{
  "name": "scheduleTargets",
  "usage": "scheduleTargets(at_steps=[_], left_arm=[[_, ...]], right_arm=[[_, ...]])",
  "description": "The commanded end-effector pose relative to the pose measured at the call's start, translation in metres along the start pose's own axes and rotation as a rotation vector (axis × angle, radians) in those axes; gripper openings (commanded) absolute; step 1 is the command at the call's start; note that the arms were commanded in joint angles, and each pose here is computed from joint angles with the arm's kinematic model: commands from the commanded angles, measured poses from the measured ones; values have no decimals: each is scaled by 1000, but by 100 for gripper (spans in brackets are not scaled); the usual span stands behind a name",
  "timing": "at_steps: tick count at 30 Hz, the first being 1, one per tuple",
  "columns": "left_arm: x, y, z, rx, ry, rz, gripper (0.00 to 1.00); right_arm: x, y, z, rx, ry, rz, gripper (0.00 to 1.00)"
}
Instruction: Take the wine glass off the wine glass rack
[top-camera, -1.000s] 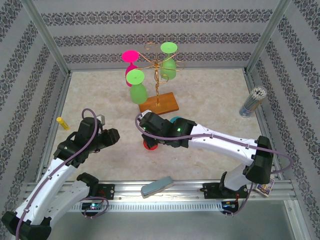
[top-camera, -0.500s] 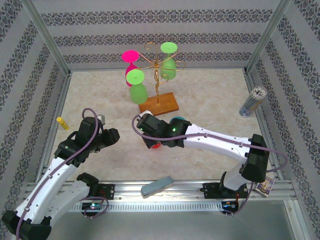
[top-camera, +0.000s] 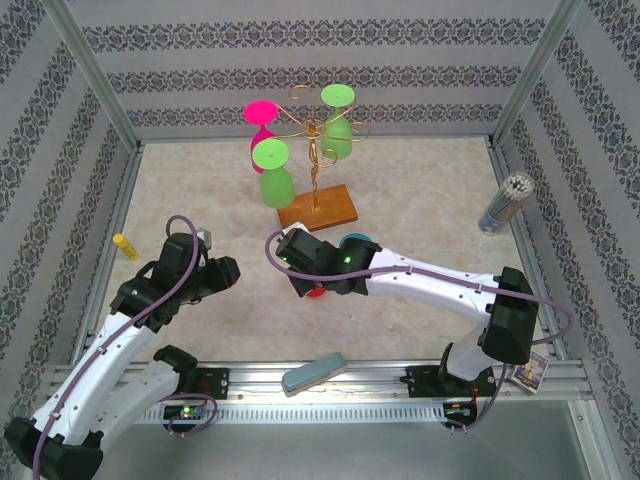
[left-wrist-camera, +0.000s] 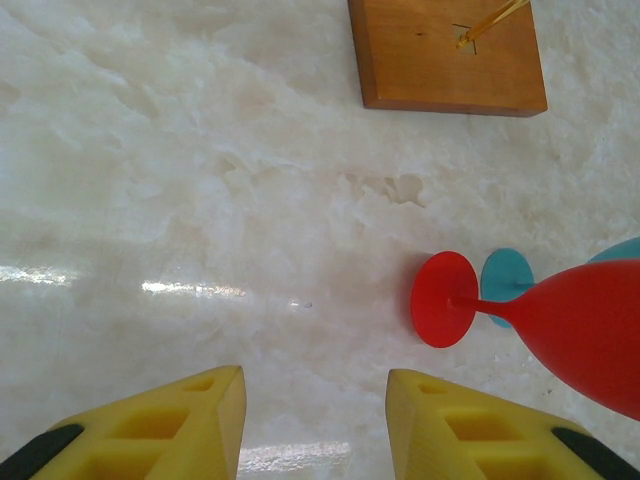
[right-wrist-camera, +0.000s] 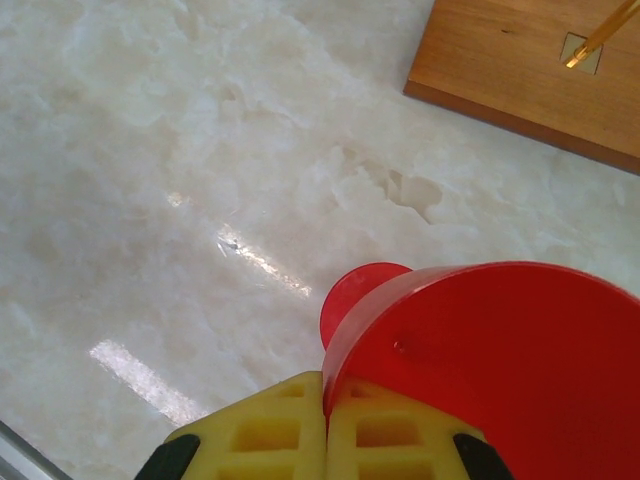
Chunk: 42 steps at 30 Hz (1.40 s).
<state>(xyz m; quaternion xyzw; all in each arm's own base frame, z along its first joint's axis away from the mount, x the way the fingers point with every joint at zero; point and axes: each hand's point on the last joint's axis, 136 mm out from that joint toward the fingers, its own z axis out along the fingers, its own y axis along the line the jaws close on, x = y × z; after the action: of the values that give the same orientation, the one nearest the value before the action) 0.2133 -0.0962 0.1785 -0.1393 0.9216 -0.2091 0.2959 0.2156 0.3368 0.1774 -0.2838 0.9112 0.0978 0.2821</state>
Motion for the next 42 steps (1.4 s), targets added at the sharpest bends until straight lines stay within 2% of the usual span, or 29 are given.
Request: scheduleTargets(at_steps=[1, 16, 27, 31, 42], left_arm=[[-6, 2, -6, -16, -22, 19, 42], [-5, 5, -4, -24, -22, 16, 42], [-5, 6, -4, -27, -23, 21, 42], [-6, 6, -5, -28, -27, 21, 42], [-7, 4, -7, -21, -32, 34, 42]], right_arm=[[2, -7, 9, 29, 6, 6, 0], [7, -11, 22, 62, 36, -10, 0], [6, -12, 22, 73, 38, -11, 19], [4, -14, 20, 84, 32, -11, 30], [-15, -18, -6, 94, -27, -14, 38]])
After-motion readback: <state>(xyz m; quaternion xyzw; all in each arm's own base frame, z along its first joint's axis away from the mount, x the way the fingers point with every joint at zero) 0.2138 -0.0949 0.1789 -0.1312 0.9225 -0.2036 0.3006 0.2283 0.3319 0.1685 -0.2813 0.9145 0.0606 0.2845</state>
